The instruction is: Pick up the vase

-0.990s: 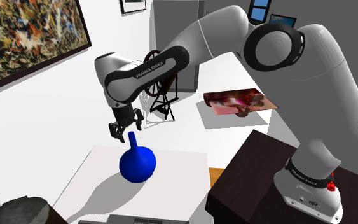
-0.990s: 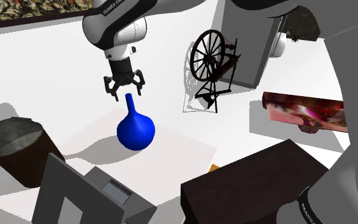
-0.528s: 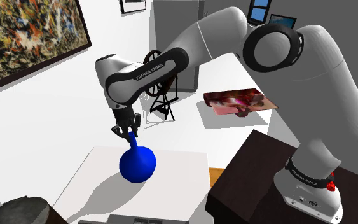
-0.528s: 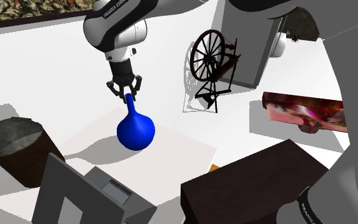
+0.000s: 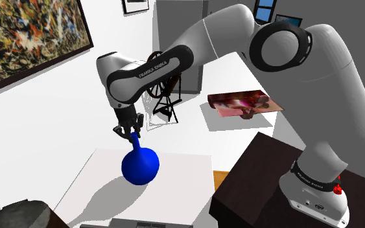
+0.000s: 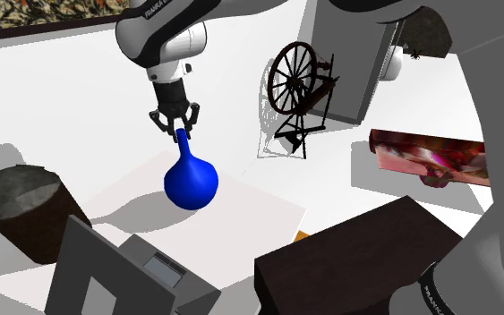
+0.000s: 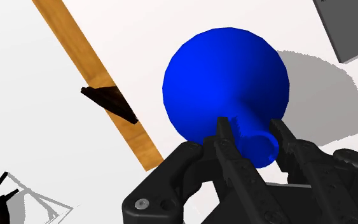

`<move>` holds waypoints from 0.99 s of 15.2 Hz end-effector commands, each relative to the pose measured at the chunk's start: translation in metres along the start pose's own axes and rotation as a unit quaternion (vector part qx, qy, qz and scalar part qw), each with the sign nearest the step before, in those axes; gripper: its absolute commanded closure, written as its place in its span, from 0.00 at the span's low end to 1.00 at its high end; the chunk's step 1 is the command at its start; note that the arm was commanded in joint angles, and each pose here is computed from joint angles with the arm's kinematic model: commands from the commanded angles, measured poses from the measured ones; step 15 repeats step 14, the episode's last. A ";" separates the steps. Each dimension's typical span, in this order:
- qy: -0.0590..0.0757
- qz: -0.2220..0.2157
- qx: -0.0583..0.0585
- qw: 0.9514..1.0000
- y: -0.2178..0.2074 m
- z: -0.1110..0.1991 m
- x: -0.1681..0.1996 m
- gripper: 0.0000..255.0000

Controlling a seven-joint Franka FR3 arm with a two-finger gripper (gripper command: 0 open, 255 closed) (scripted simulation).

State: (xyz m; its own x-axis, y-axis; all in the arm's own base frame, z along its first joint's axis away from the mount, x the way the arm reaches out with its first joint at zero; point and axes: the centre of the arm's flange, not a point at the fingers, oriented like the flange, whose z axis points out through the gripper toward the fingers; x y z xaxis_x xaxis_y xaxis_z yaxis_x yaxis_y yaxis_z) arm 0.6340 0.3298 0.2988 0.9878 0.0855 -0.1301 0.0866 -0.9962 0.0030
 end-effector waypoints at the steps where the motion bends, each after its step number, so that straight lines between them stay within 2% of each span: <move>1: 0.001 0.000 0.000 1.000 0.000 -0.010 0.000 1.00; 12: 0.001 0.000 0.000 1.000 0.000 -0.068 -0.008 1.00; 15: 0.001 0.000 0.000 1.000 0.000 -0.069 -0.008 1.00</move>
